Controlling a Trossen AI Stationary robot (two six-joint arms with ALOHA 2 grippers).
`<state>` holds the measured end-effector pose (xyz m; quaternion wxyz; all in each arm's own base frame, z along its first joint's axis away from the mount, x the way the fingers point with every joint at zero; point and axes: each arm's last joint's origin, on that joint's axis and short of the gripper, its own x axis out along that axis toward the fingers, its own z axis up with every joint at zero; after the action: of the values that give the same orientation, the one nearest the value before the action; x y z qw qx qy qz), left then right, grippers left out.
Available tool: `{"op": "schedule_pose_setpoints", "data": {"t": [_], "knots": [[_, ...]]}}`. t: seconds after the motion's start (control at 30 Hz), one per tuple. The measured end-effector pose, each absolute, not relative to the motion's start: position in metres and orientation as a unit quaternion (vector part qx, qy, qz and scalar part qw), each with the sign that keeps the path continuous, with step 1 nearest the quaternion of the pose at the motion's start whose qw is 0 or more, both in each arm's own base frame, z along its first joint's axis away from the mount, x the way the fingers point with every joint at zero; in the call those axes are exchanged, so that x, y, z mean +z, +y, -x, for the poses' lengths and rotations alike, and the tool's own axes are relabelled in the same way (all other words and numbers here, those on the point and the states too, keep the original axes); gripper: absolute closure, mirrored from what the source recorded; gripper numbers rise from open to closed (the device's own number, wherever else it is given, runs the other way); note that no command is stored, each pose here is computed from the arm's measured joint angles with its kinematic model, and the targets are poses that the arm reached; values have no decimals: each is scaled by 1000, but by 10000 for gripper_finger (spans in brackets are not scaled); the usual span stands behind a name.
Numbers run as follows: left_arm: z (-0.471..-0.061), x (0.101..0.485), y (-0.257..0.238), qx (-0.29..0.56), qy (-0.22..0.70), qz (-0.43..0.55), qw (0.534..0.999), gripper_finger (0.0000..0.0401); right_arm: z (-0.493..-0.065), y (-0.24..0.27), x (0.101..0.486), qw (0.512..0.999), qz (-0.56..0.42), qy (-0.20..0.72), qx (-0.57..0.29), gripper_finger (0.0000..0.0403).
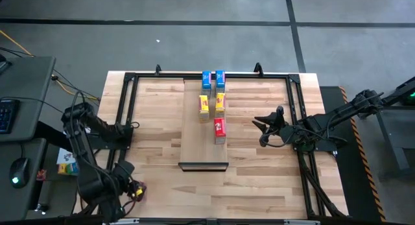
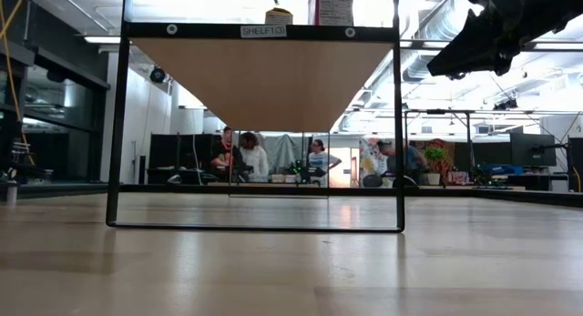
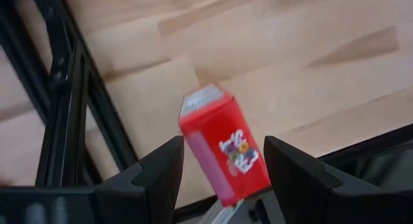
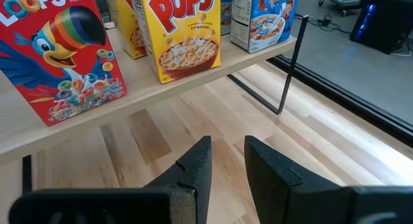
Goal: Stack cereal on shelf
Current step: Put the red cereal box on the shelf
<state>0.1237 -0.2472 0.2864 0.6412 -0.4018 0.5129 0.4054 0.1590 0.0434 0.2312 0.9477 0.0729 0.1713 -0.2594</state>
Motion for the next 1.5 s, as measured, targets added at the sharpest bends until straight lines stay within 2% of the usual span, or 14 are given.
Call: {"op": "schedule_pose_setpoints", "data": {"t": [0.33,0.77,0.9,1.13,1.5], "knots": [[-127,281,-256,418,518,390,636,197,-159,43,231,948,-72,171,-259,317],[-126,279,-253,410,532,351,652,194,-159,44,231,950,-73,177,-248,317],[-126,279,-253,412,531,352,652,174,-159,44,231,950,-72,177,-248,317],[-129,275,-255,416,531,358,645,114,-159,44,231,950,-72,177,-248,317],[-129,270,-263,439,527,395,611,113,-159,44,231,950,-72,177,-248,317]]}}
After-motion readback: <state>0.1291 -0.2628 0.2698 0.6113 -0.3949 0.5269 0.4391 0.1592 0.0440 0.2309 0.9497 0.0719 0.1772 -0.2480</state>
